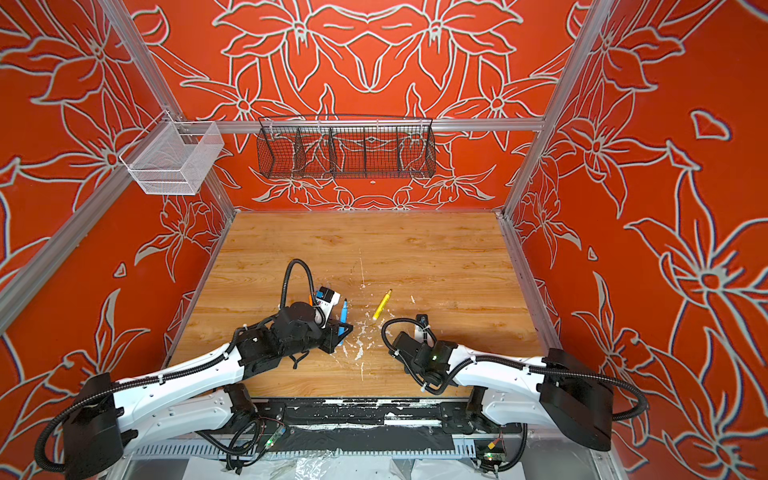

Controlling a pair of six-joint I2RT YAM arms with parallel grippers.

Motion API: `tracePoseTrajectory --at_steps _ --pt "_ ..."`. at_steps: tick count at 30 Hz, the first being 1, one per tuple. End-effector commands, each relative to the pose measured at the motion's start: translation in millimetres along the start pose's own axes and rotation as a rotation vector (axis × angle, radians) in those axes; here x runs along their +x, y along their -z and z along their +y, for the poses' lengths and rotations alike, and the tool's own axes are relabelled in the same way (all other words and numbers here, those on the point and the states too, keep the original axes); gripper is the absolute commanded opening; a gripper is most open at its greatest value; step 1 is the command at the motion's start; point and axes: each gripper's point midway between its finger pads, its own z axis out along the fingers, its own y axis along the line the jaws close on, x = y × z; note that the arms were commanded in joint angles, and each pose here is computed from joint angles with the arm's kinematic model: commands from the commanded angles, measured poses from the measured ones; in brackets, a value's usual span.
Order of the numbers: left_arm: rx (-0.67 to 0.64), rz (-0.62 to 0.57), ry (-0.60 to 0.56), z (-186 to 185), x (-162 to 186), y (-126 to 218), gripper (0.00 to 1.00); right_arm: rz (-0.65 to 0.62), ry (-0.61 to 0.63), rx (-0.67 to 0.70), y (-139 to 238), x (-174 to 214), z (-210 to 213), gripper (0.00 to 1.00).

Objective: Insert the pens into the pen caps
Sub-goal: 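Lift the cap with the right gripper toward the blue marker tip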

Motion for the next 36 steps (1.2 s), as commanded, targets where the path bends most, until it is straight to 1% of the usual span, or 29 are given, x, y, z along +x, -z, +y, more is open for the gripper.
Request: tracePoseTrajectory --at_steps 1,6,9,15,18,26,34,36 --pt "0.027 -0.017 0.016 -4.4 -4.2 2.1 0.0 0.045 0.01 0.06 -4.0 16.4 -19.1 0.18" --pt "0.043 -0.005 0.021 -6.6 -1.1 1.8 0.0 0.012 -0.011 0.045 -0.2 11.9 -21.3 0.16" --pt "0.073 0.001 0.021 -12.1 -0.7 2.2 0.0 -0.027 -0.021 0.035 8.6 2.8 -22.7 0.16" --pt "0.128 0.018 0.025 -20.6 5.7 1.1 0.0 -0.16 -0.046 -0.015 41.6 -32.2 -20.0 0.15" --pt "0.181 0.022 0.023 -30.2 9.4 1.0 0.0 -0.244 -0.073 -0.097 62.7 -55.8 -6.5 0.12" --pt "0.287 0.035 0.002 -56.9 16.2 -1.2 0.0 -0.462 -0.147 -0.441 127.7 -113.7 47.3 0.1" --pt "0.341 0.058 -0.017 -74.2 24.0 -7.9 0.0 -0.575 -0.215 -0.711 164.4 -138.6 85.8 0.07" --pt "0.353 0.061 -0.02 -78.2 24.4 -8.6 0.0 -0.586 -0.237 -0.75 171.2 -142.3 90.0 0.06"
